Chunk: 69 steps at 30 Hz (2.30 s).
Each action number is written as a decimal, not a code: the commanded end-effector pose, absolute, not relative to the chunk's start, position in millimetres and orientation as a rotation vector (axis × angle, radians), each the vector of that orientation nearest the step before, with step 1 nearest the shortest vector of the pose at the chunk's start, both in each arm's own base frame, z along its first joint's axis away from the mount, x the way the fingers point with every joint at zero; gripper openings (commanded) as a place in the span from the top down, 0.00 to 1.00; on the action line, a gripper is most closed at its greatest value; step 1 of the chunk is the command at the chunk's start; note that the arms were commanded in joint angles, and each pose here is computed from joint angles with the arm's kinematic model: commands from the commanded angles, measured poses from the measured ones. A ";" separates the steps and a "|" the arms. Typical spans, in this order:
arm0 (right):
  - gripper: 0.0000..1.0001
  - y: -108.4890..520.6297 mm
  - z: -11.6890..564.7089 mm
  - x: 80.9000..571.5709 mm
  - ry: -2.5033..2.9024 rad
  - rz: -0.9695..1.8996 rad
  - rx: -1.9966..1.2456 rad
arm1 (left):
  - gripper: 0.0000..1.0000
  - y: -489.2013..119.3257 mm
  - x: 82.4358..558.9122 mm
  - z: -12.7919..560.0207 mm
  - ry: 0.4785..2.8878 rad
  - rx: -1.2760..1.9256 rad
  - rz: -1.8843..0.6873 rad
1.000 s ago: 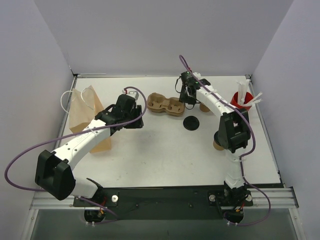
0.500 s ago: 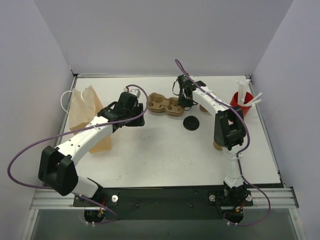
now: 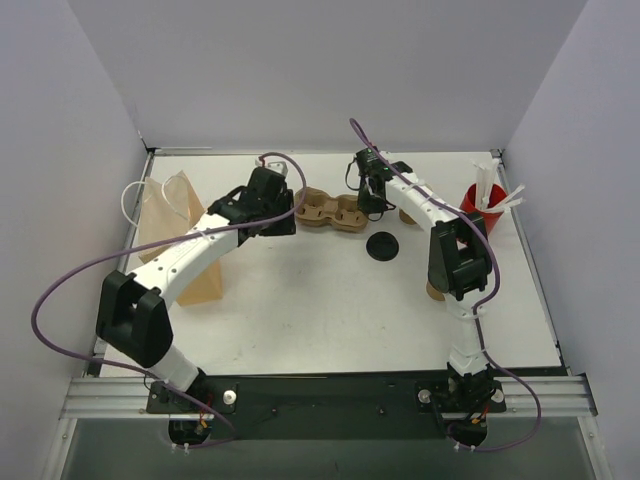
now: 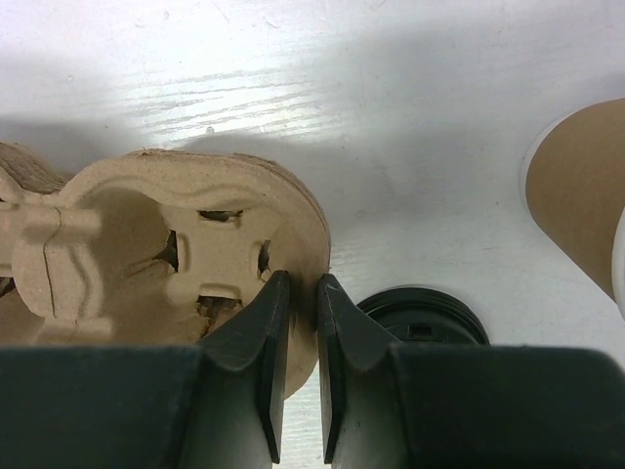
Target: Pack the takeout coffee
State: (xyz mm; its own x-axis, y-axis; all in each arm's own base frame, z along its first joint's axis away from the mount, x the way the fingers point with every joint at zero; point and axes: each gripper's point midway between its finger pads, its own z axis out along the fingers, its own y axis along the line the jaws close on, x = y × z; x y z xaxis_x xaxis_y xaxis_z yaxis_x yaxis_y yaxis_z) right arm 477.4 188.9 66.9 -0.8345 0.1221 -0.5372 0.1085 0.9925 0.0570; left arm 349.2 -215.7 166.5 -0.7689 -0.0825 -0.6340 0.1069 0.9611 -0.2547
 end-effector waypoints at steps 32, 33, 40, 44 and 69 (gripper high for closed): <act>1.00 184.5 89.0 468.9 2.600 0.120 0.058 | 0.63 -243.4 519.9 111.3 2.338 0.010 -0.217; 1.00 184.5 88.1 468.5 2.602 0.115 0.057 | 0.66 -243.6 520.6 111.2 2.337 0.011 -0.216; 0.92 183.9 92.0 468.9 2.594 0.098 0.055 | 0.82 -242.3 518.7 108.7 2.348 0.024 -0.206; 0.91 182.1 98.1 467.7 2.581 0.056 0.049 | 0.85 -241.5 517.9 109.6 2.349 0.035 -0.201; 1.00 188.2 119.4 470.0 2.528 -0.028 0.018 | 1.00 -241.9 516.7 118.3 2.329 0.067 -0.210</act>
State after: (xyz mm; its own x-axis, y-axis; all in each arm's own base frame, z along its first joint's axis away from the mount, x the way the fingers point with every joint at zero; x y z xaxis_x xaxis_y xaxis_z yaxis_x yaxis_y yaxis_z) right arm 466.7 190.1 79.3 -0.8568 0.0020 -0.5156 0.0132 0.9997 -0.0181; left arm 503.4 -235.2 88.1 -0.7482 -0.0066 -0.6634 0.0819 0.9914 -0.1022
